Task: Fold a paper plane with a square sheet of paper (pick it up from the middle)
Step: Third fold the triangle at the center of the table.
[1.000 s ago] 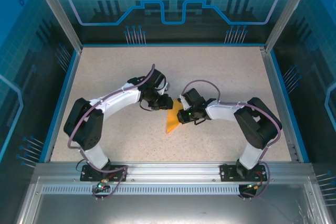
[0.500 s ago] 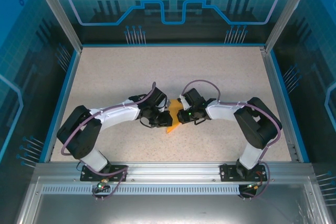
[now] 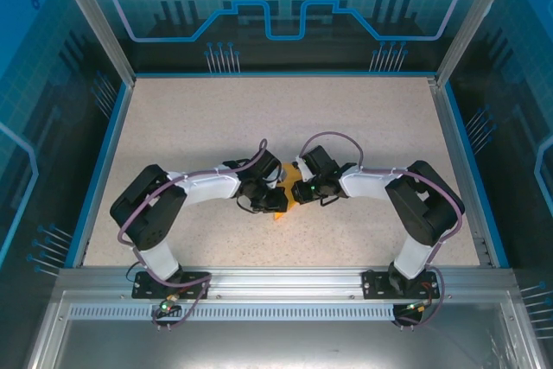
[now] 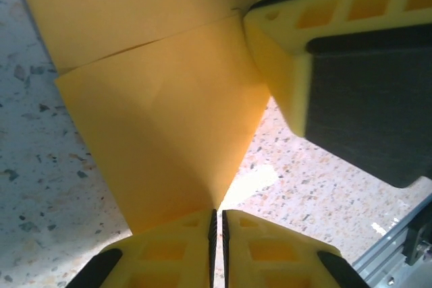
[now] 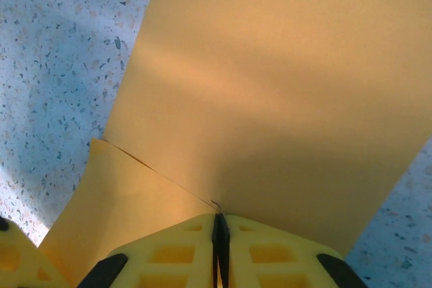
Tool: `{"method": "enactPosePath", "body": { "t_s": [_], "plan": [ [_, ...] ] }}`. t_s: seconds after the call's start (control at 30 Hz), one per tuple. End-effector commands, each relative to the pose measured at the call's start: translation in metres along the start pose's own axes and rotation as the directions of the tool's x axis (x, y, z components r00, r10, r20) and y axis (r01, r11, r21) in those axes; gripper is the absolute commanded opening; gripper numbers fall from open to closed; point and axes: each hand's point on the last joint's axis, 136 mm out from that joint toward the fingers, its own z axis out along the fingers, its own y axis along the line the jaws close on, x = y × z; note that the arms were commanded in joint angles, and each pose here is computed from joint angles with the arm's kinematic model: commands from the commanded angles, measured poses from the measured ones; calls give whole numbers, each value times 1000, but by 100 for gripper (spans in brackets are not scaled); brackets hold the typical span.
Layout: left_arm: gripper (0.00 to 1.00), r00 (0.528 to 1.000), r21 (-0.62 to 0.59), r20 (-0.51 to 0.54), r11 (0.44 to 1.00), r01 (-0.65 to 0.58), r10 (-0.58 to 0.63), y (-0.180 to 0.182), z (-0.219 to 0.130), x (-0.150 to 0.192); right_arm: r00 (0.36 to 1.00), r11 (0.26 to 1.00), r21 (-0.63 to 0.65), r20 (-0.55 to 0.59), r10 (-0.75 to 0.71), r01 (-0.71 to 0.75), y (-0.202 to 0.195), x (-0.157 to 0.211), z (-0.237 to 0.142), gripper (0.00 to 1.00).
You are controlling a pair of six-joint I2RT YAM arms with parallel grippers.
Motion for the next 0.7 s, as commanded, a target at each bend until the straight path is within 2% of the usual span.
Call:
{"method": "enactPosePath", "body": {
  "t_s": [0.0, 0.5, 0.67],
  "plan": [
    [14, 999, -45, -29, 998, -38, 37, 6, 4, 3, 981, 994, 104, -187, 49, -30, -32, 60, 19, 11],
    [13, 998, -69, -59, 997, -41, 37, 15, 13, 7, 983, 994, 99, -174, 52, -35, -36, 59, 16, 11],
    [12, 997, -152, -73, 987, -46, 35, 36, 18, 13, 987, 996, 80, -154, 51, -39, -33, 53, 12, 12]
  ]
}}
